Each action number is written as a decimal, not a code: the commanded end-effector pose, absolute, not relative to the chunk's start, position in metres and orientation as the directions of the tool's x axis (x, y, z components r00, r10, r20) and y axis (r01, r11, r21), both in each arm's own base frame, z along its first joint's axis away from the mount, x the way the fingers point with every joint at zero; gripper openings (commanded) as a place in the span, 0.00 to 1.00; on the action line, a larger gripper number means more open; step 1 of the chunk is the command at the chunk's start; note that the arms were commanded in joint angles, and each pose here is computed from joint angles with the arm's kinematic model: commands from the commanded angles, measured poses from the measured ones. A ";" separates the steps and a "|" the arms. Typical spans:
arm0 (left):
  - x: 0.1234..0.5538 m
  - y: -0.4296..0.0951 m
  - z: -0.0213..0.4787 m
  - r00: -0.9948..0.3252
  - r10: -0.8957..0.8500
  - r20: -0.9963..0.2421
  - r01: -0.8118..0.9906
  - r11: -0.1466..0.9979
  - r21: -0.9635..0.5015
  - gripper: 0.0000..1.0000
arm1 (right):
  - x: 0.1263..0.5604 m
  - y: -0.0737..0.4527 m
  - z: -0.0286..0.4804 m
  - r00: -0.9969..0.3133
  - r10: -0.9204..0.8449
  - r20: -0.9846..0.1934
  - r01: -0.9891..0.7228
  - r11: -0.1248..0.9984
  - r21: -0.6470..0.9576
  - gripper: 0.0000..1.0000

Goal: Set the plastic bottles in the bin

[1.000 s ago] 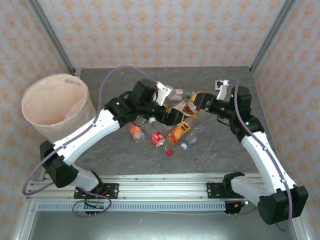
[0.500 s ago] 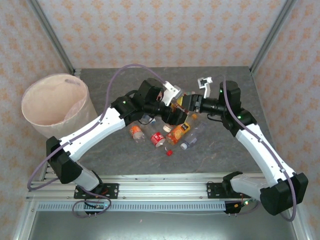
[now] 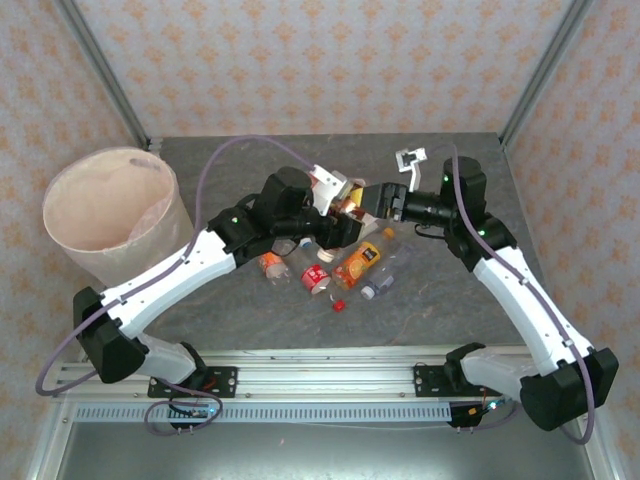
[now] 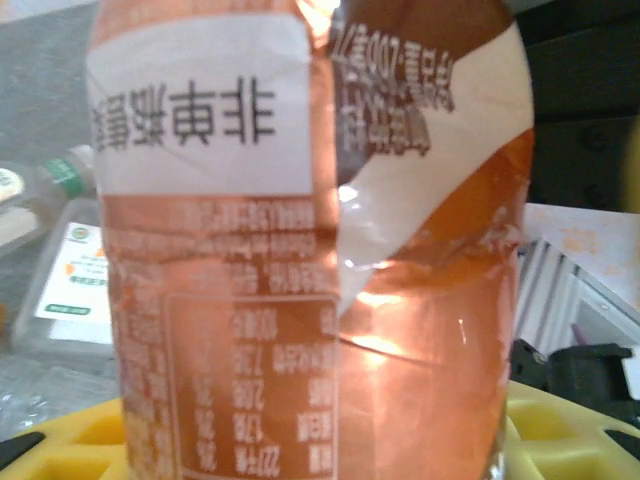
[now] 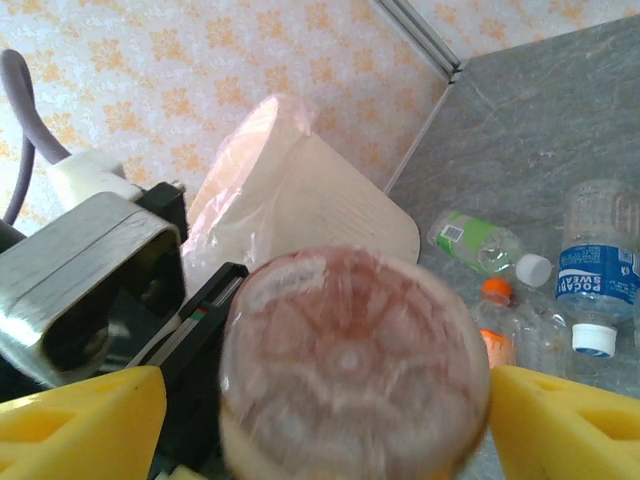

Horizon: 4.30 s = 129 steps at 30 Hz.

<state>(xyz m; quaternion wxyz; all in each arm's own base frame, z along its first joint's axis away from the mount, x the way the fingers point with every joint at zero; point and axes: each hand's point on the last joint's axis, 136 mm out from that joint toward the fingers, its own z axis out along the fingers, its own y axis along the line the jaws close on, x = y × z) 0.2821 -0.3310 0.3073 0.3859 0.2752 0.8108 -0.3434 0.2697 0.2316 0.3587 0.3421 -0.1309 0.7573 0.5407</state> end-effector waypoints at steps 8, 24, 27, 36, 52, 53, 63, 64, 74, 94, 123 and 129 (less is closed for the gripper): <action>0.317 -0.269 0.312 -0.505 0.058 -0.861 0.456 0.865 -0.209 0.48 | 0.294 0.197 0.368 -0.569 0.332 -0.753 -0.510 0.575 0.639 0.99; 0.308 -0.176 0.387 -0.412 -0.019 -0.911 0.162 0.982 -0.094 0.46 | 0.318 0.137 0.341 -0.373 0.461 -0.805 -0.279 0.772 0.571 0.99; 0.302 -0.156 0.407 -0.367 -0.021 -0.930 0.111 0.992 -0.066 0.46 | 0.323 0.129 0.333 -0.358 0.476 -0.803 -0.227 0.790 0.570 0.99; 0.273 -0.113 0.478 -0.201 -0.060 -0.978 0.080 0.994 -0.078 0.46 | 0.330 0.121 0.320 -0.374 0.487 -0.789 -0.147 0.809 0.569 0.99; 0.248 0.083 0.485 -0.097 -0.079 -0.992 -0.634 0.773 0.000 0.44 | 0.335 0.117 0.330 -0.325 0.527 -0.785 -0.145 0.793 0.592 0.99; 0.245 0.093 0.480 -0.107 -0.088 -0.990 -0.667 0.745 0.006 0.44 | 0.335 0.117 0.329 -0.325 0.527 -0.785 -0.141 0.794 0.591 0.99; 0.249 0.154 0.391 -0.251 -0.356 -0.900 -0.758 0.651 -0.046 0.46 | 0.337 0.115 0.331 -0.314 0.528 -0.789 -0.136 0.797 0.588 0.99; 0.250 0.157 0.383 -0.259 -0.395 -0.882 -0.756 0.651 -0.070 0.46 | 0.337 0.114 0.331 -0.313 0.526 -0.791 -0.132 0.801 0.584 0.99; 0.276 0.167 0.313 -0.430 -0.515 -0.742 -0.731 0.681 -0.049 0.48 | 0.342 0.118 0.323 -0.348 0.518 -0.781 -0.118 0.803 0.585 0.99; 0.298 0.161 0.198 -0.565 -0.635 -0.527 -0.734 0.679 -0.031 0.55 | 0.335 0.129 0.310 -0.463 0.455 -0.761 -0.127 0.815 0.565 0.99; 0.275 0.128 0.302 -0.428 -0.614 -0.663 -0.659 0.714 -0.237 0.90 | 0.329 0.111 0.295 -0.440 0.456 -0.774 -0.046 0.849 0.527 0.99; 0.281 0.092 0.351 -0.339 -0.640 -0.689 -0.490 0.746 -0.452 0.97 | 0.330 0.110 0.293 -0.440 0.459 -0.772 -0.037 0.849 0.526 0.99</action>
